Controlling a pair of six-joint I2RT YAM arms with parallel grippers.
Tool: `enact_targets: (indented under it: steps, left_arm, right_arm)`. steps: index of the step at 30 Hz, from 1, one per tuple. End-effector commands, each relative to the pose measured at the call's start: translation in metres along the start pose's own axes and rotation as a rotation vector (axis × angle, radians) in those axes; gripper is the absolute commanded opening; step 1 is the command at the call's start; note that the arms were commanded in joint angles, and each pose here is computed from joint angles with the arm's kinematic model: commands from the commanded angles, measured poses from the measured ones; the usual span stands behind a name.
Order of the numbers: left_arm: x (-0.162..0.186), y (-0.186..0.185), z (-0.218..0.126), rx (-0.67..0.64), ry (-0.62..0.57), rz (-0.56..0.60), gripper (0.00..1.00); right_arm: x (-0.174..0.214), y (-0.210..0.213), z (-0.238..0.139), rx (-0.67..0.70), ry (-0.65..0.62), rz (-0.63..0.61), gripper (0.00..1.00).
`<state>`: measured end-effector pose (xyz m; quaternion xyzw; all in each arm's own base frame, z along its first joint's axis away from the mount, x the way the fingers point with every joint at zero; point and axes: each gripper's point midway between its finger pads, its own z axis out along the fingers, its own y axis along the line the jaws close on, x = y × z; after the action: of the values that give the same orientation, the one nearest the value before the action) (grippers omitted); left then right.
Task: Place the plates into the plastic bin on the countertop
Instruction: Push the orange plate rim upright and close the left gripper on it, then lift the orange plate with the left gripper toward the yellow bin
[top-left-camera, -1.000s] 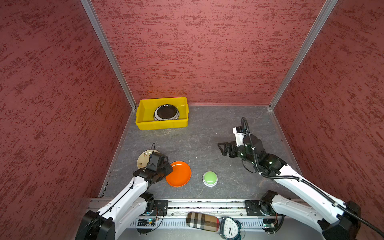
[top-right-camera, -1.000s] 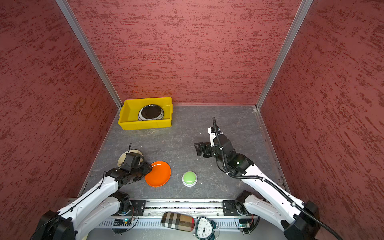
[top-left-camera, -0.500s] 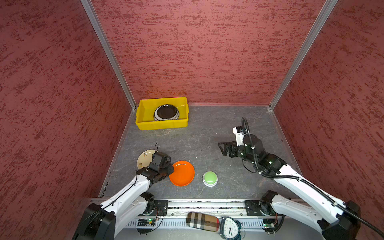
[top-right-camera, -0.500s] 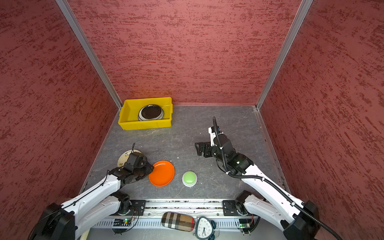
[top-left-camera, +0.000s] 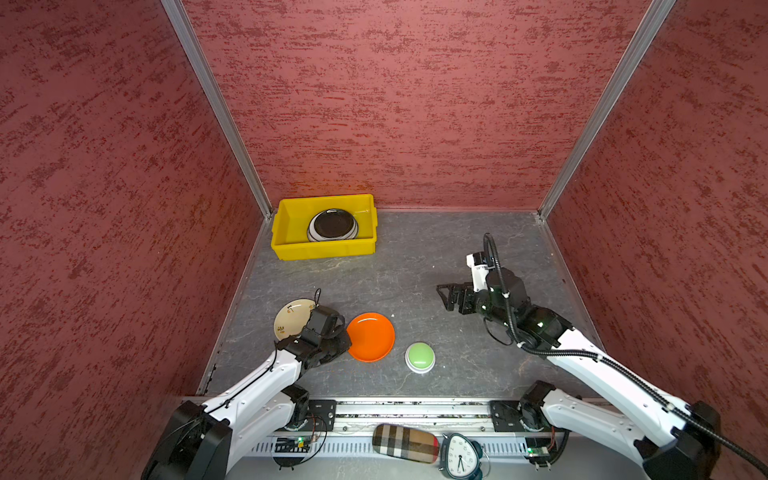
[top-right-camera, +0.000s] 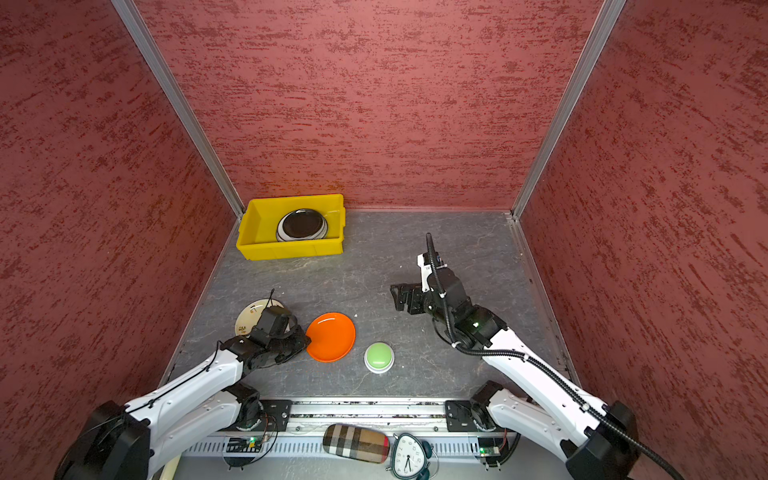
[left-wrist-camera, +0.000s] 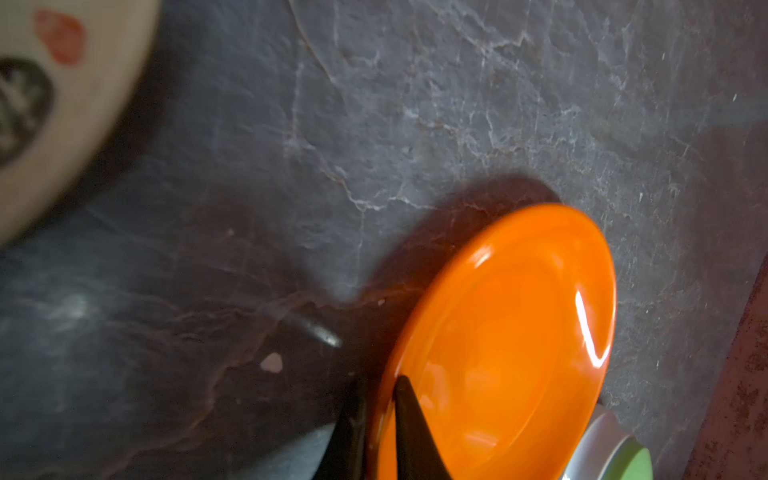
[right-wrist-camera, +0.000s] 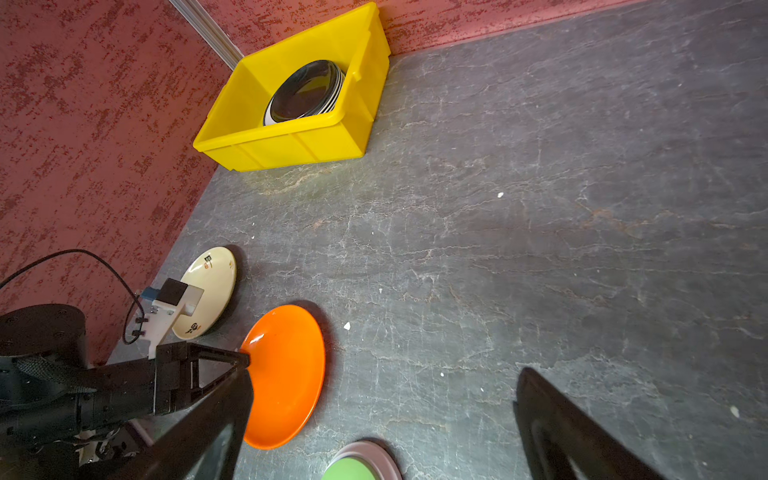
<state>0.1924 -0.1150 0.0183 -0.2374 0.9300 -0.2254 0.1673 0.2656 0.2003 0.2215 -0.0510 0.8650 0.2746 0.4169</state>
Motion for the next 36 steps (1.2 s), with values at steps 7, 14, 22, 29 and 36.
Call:
enact_targets:
  steps: [7,14,22,29,36]
  left_arm:
    - [0.003,0.008,0.007,-0.017,-0.009,-0.006,0.1]
    - [-0.003,0.003,0.005,-0.013,-0.024,-0.013,0.0]
    - [-0.018,-0.018,-0.008,0.001,-0.05,0.027,0.0]
    - [-0.032,-0.042,-0.016,0.1,-0.112,0.008,0.0]
    - [-0.044,-0.068,-0.03,0.163,-0.137,0.031,0.0]
  right_arm:
    - [-0.011,-0.002,-0.001,0.015,-0.028,-0.005,0.99]
    - [-0.011,0.0,-0.001,0.006,-0.02,0.002,0.99]
    - [-0.002,0.01,-0.004,-0.06,0.027,-0.015,0.99]
    - [0.016,0.016,-0.002,-0.109,0.116,-0.047,0.99]
    - [0.023,0.031,0.003,-0.19,0.172,-0.038,0.99]
